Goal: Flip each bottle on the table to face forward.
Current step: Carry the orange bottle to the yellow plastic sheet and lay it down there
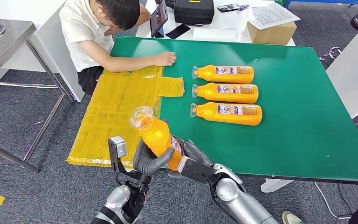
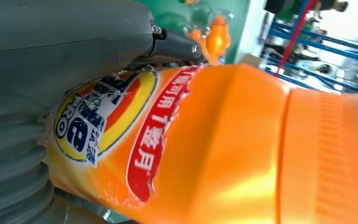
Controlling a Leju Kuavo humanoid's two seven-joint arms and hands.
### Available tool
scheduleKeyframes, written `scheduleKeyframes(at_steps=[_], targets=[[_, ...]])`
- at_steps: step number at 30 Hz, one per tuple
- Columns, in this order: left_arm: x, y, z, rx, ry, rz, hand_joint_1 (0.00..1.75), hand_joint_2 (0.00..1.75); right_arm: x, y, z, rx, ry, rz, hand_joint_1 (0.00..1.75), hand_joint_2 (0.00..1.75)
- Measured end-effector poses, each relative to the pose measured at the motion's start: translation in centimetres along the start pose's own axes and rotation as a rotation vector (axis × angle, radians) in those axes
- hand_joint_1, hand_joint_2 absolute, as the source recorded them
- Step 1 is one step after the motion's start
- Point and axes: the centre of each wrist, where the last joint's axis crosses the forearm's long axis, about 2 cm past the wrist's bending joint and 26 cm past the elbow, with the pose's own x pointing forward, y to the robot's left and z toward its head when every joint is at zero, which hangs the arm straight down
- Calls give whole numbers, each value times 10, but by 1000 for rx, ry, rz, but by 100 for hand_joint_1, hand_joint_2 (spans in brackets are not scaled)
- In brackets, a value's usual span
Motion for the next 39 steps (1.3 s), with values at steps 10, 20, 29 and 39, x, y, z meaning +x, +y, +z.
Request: scheduleKeyframes(at_steps=[10, 20, 29, 39], targets=[[7, 0, 8, -8, -44, 51, 175, 175, 5, 7, -2, -1, -38, -21, 0, 175], [14, 12, -4, 152, -14, -38, 175, 175, 11, 24, 1, -100, -91, 26, 0, 175], [40, 60, -41, 412, -463, -1010, 175, 175, 55, 25, -16, -679, -327, 275, 0, 175], [47, 84, -40, 535, -426, -1118, 175, 175, 81, 12, -26, -907, -396, 281, 0, 175]])
